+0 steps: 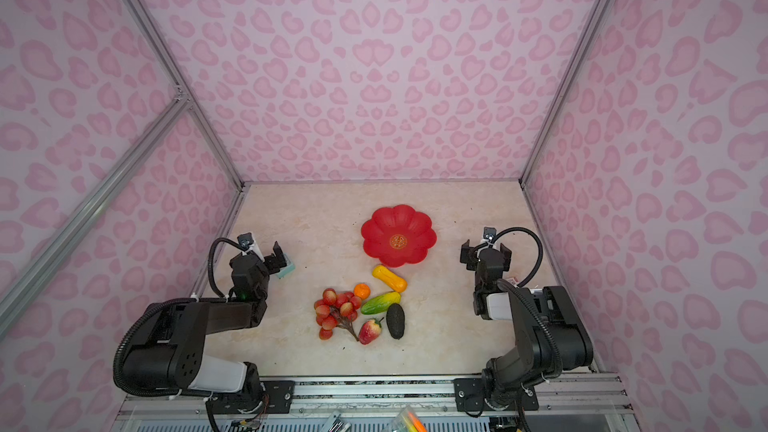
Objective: Place and organize the fake fruits in the fruit bowl
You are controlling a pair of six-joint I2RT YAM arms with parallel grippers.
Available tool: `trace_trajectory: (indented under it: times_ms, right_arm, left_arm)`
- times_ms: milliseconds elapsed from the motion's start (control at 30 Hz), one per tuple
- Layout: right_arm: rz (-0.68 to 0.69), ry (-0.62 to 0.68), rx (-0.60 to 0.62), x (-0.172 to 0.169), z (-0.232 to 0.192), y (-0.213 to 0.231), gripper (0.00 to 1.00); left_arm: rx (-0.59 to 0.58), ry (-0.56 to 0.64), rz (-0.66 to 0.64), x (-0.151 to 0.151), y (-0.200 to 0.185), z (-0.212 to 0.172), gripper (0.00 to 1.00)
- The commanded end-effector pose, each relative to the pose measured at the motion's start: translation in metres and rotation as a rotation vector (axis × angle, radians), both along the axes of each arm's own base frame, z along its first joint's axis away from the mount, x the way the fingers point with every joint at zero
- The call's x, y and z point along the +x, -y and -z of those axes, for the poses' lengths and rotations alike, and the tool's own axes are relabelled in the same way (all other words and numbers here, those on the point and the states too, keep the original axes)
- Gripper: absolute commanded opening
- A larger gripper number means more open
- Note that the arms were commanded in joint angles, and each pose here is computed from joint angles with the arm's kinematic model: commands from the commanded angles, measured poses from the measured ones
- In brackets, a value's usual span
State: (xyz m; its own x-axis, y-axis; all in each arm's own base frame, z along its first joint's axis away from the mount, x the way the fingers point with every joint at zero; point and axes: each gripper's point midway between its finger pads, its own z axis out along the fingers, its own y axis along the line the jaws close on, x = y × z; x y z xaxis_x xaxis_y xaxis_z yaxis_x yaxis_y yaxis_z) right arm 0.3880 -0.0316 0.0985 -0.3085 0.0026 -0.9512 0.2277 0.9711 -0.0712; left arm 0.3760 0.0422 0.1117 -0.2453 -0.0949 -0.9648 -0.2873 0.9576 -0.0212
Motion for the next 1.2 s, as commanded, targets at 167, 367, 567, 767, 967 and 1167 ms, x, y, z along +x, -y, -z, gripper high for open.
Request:
trace_trajectory:
  times_ms: [167,367,567,767,967,1167]
  right_arm:
    - [0.007,0.008,0.007,0.0003,-0.0011,0.0007,1.0]
    - [0.008,0.009,0.007,-0.0002,-0.0015,0.0011,1.0]
    - [0.009,0.007,0.006,0.0001,-0.0009,0.0012,1.0]
    - [0.009,0.01,0.006,0.0004,-0.0017,0.0012,1.0]
    - [0.008,0.009,0.006,-0.0002,-0.0014,0.0011,1.0]
    - [0.002,0.037,0.003,-0.0005,-0.0079,0.0002,1.0]
  left_arm:
    - [0.009,0.035,-0.006,0.0039,-0.0013,-0.0093,0.97]
    - [0.009,0.036,-0.007,0.0039,-0.0017,-0.0096,0.97]
    - [0.008,0.035,-0.005,0.0037,-0.0009,-0.009,0.97]
    - [0.007,0.035,-0.005,0.0043,-0.001,-0.0094,0.97]
    - [0.008,0.035,-0.005,0.0043,-0.0009,-0.0094,0.97]
    - [0.01,0.052,-0.016,0.0024,-0.0025,-0.0147,0.97]
